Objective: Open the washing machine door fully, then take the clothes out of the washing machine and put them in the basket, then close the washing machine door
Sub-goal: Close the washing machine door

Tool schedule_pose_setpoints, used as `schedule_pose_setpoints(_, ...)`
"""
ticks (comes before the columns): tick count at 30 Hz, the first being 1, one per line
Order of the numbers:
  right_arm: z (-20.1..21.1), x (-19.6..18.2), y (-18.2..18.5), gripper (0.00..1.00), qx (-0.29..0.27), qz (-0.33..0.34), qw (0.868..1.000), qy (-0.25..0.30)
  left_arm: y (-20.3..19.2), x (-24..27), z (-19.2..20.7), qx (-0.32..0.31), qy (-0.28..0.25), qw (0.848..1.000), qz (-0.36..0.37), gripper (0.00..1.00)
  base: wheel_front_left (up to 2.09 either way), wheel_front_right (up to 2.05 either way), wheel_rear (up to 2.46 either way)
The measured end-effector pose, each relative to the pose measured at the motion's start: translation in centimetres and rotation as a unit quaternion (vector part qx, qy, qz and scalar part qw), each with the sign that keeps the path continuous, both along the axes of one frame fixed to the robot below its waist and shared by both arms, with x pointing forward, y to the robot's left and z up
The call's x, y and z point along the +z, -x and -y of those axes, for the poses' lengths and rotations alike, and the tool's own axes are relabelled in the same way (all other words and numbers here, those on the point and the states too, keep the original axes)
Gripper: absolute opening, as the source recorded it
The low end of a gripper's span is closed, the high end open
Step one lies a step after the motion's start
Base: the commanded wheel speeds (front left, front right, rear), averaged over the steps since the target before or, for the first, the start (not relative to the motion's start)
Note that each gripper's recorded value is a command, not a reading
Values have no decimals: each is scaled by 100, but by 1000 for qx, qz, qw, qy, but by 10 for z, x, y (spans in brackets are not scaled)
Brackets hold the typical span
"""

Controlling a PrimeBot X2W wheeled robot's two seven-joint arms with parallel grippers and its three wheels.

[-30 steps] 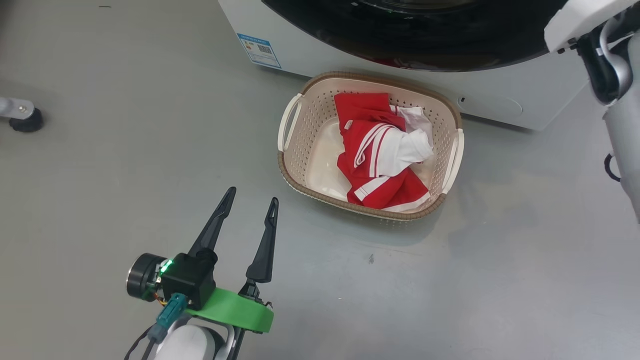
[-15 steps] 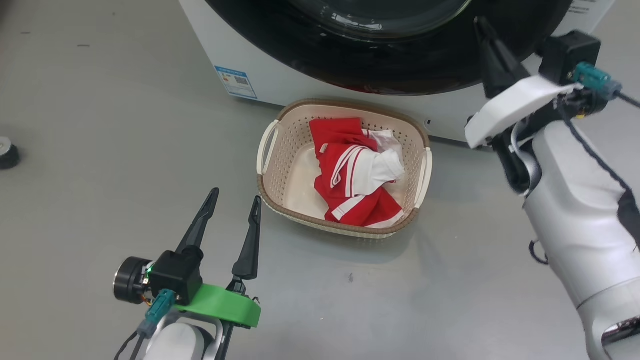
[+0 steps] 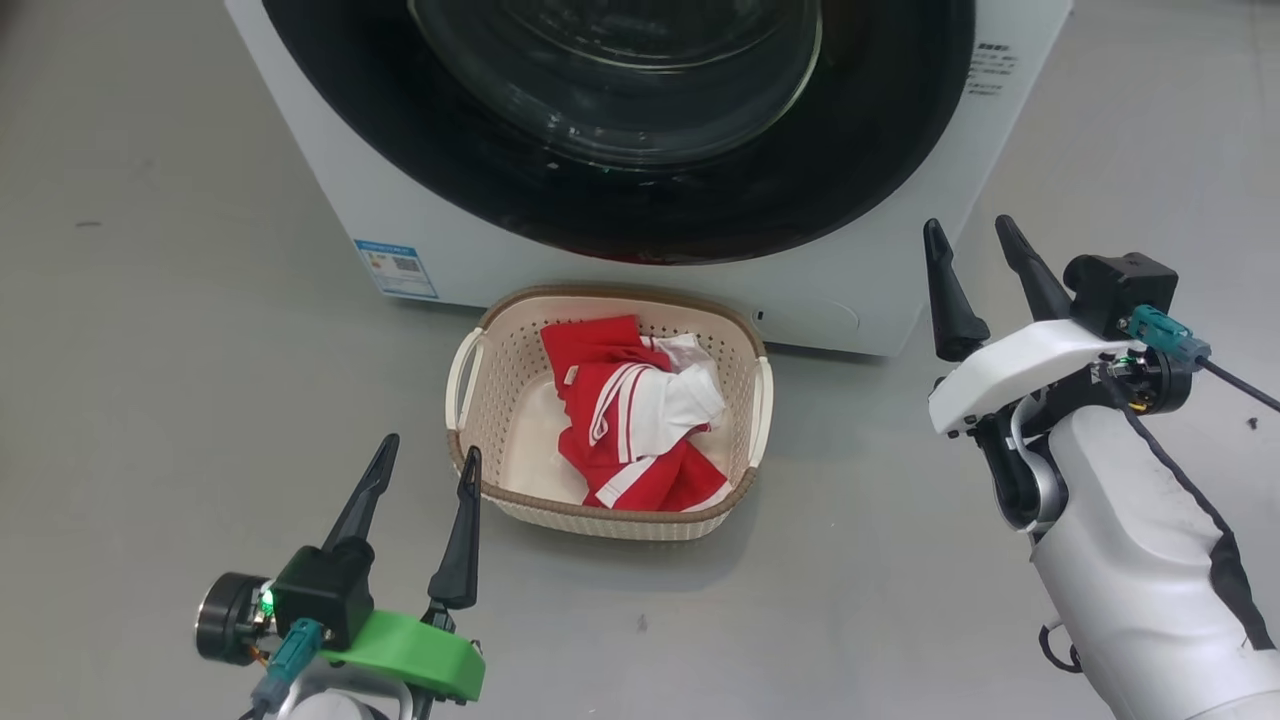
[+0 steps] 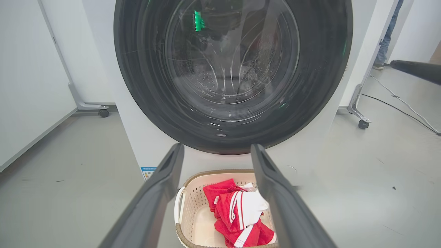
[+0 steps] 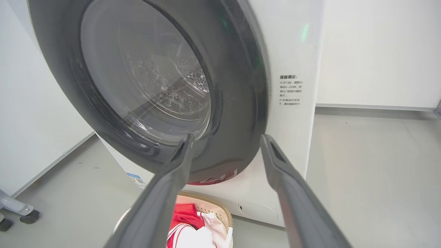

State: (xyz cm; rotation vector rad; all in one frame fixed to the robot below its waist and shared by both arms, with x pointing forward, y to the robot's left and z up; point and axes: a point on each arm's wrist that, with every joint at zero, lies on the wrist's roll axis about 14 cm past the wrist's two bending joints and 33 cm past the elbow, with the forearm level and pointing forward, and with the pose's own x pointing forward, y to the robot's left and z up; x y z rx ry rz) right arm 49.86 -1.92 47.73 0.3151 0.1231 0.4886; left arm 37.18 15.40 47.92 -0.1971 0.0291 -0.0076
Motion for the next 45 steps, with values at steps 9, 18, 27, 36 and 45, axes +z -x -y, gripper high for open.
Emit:
schedule_pose_setpoints(9,34,18,39,100,-49,29,998,1,10,5,15,-26,6,1000,9,100,0,0,0)
schedule_pose_setpoints(18,61,8,86,100,-93,19,995,6,21,7,27,-47,6,999,11,100,0,0,0)
schedule_pose_setpoints(27,85,-2,122,100,-132,9,991,15,32,7,37,-62,10,998,11,100,0,0,0)
schedule_pose_setpoints(36,96,-9,144,100,-150,1,988,22,37,9,40,-66,12,998,14,100,0,0,0)
schedule_pose_setpoints(45,94,-8,154,100,-148,4,989,21,43,4,38,-63,12,998,4,100,0,0,0)
